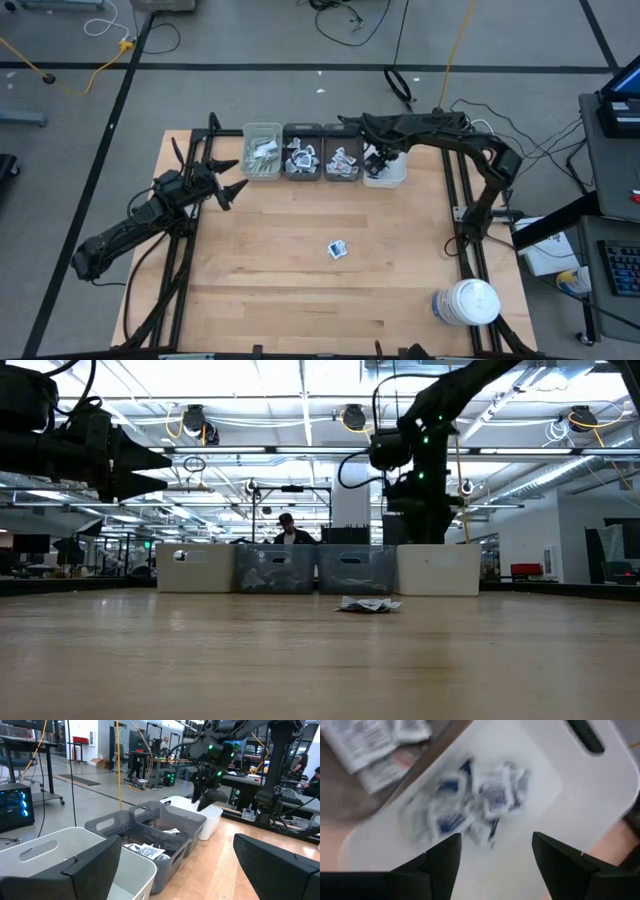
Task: Pick & Place First Aid Supplies
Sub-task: Put the alcohol pad into the white bin
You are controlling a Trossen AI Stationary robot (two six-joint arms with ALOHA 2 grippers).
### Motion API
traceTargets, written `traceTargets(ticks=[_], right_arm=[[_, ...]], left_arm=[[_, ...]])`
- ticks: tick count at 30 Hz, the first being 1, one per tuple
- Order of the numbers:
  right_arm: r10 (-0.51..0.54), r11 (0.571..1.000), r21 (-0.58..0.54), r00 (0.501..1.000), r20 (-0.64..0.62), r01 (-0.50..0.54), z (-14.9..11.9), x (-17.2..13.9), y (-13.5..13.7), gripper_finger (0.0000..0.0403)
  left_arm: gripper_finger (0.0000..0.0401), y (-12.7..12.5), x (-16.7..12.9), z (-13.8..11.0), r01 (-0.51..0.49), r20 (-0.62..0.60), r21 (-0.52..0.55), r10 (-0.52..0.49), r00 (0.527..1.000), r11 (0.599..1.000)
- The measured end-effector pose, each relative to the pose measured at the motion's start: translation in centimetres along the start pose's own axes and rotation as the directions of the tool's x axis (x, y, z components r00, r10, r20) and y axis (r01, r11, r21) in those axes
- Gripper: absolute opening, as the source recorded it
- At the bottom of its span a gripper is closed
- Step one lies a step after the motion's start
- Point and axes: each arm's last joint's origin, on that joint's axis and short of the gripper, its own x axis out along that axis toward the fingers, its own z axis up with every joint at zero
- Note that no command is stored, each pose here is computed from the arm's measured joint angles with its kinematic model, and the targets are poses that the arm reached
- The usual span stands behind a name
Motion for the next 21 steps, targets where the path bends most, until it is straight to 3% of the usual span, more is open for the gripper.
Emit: traceTargets(ticks=[7,14,21], right_arm=[[0.074,0.997,0.007,0.996,-0.047,-0.074,-1.4,-3.8,0.7,0.0230],[0.058,0.982,0.184,0.993,-0.104,-0.038,-4.0,-6.6,1.1,0.0227],[0.094,0.988,0.131,0.994,-0.055,-0.087,-5.4,-7.8,5.2,0.0226]], left_arm=[[0.0392,0.0,0.0,0.0,0.000,0.000,0.000,0.000,1.000,1.000],[0.0392,0.0,0.0,0.0,0.000,0.000,0.000,0.000,1.000,1.000],[0.0392,0.0,0.0,0.0,0.000,-0.001,0.000,0.000,1.000,1.000]])
